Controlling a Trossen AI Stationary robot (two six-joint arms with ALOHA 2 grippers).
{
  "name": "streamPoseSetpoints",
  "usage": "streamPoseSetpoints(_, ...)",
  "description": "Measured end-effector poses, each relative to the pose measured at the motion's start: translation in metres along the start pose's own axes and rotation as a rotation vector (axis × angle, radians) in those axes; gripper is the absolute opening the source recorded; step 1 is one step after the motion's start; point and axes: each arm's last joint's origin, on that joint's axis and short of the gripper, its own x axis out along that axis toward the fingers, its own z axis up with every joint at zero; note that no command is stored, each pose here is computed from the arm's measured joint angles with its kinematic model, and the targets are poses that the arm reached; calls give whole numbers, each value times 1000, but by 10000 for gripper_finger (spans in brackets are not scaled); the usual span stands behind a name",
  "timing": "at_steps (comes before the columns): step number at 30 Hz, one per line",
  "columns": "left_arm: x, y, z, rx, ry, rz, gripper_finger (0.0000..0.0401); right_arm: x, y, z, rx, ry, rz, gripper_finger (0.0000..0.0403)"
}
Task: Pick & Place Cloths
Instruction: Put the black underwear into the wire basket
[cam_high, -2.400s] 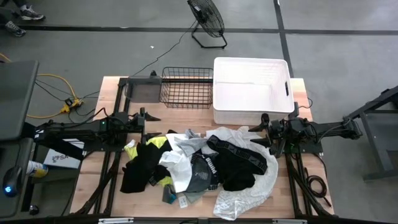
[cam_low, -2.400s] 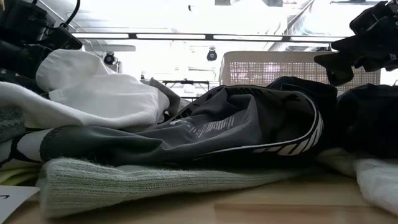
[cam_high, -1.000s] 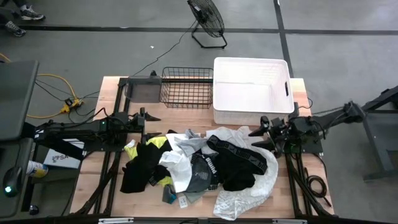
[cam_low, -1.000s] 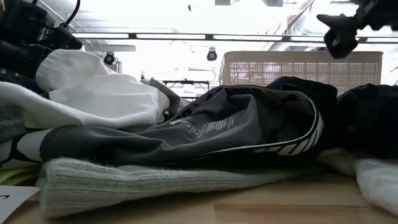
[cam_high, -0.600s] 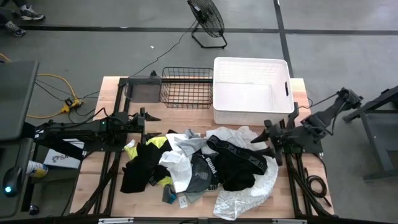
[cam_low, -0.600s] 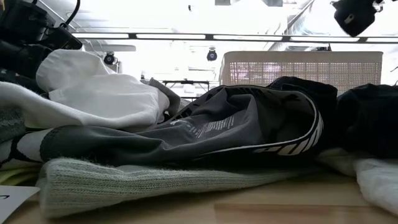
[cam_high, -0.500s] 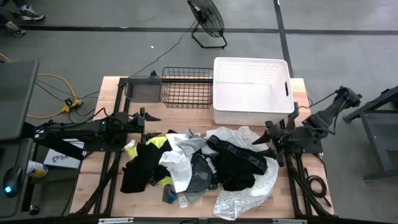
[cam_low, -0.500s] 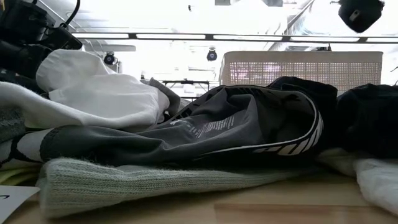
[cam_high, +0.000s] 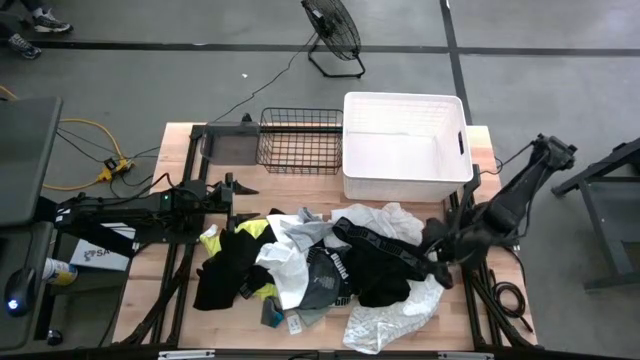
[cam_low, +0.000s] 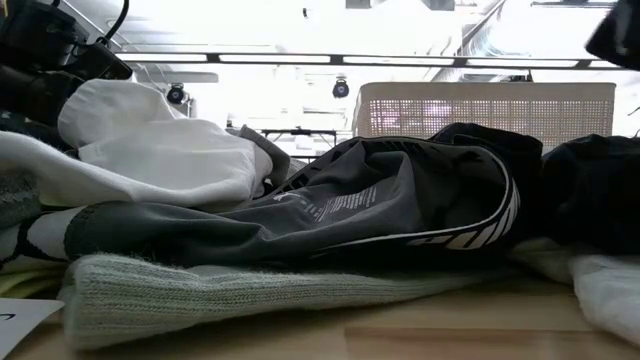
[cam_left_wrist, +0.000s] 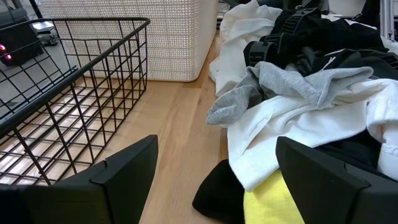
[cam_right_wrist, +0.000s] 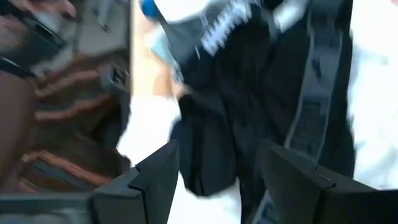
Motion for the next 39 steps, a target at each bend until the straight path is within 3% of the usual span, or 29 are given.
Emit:
streamPoseSetpoints(11, 0, 0, 0, -1, 0, 0, 321, 39, 3, -24, 56, 221, -174, 213)
streamPoseSetpoints(21, 0, 0, 0, -26, -1, -1, 321, 56, -3, -31, -10, 199, -342, 213)
streamPoseSetpoints(33, 0, 0, 0, -59, -1, 0, 321, 53, -18, -33, -146, 95, -581, 213)
streamPoseSetpoints(39, 0, 0, 0, -114, 0, -1, 321, 53, -21, -30, -177, 84, -611, 213)
